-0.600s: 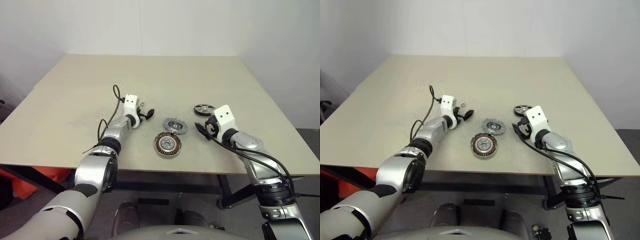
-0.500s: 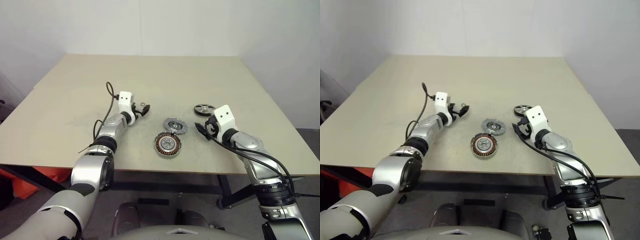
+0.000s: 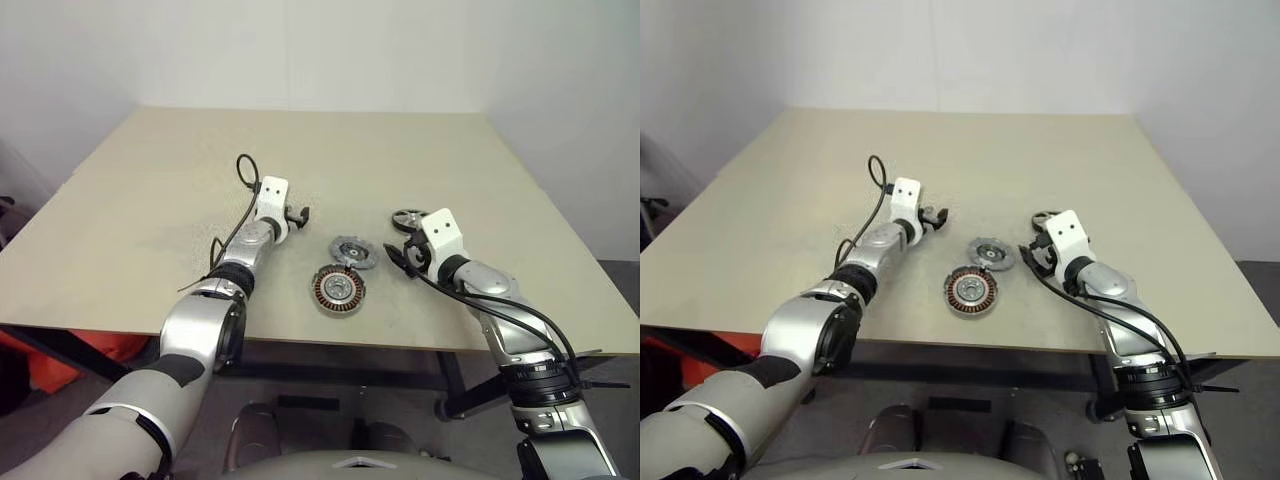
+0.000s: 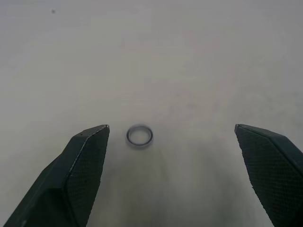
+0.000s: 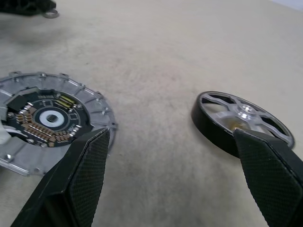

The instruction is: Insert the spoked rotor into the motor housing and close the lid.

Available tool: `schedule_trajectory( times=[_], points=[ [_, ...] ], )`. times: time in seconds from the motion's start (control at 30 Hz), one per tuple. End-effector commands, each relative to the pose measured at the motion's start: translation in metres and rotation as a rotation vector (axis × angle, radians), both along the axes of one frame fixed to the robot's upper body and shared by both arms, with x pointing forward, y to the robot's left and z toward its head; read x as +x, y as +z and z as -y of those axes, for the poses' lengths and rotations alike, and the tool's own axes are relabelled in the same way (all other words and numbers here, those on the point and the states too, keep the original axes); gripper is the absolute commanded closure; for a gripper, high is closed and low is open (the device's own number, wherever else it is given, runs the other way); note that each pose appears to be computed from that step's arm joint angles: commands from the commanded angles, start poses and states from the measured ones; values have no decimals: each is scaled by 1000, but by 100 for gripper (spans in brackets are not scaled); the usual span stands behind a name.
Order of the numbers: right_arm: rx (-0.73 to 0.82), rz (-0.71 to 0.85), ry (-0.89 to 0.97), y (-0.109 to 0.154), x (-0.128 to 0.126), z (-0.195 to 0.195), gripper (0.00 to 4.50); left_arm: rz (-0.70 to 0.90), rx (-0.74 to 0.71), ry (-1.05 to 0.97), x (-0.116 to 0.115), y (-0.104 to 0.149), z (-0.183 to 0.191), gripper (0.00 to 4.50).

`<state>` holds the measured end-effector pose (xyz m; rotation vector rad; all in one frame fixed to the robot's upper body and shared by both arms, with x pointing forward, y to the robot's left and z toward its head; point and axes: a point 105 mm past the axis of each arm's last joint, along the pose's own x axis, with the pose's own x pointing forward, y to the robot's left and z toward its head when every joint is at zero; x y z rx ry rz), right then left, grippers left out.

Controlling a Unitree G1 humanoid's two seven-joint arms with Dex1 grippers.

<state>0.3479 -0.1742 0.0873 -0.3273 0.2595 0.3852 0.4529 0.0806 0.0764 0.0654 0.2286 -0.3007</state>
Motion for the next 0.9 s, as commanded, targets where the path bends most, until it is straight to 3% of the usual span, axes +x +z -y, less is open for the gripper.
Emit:
schedule_trajectory(
  times=[0.03,0.5,0.9],
  points=[
    [-7,80,-3,20,4,1,20,38,52,33,8,16,-3,3],
    [2,83,-25,20,2,2,20,-104,-14,67,1,-5,2,3],
    [-2,82,-32,19,2,4,20,-77,24,92,4,-2,-9,3]
  ],
)
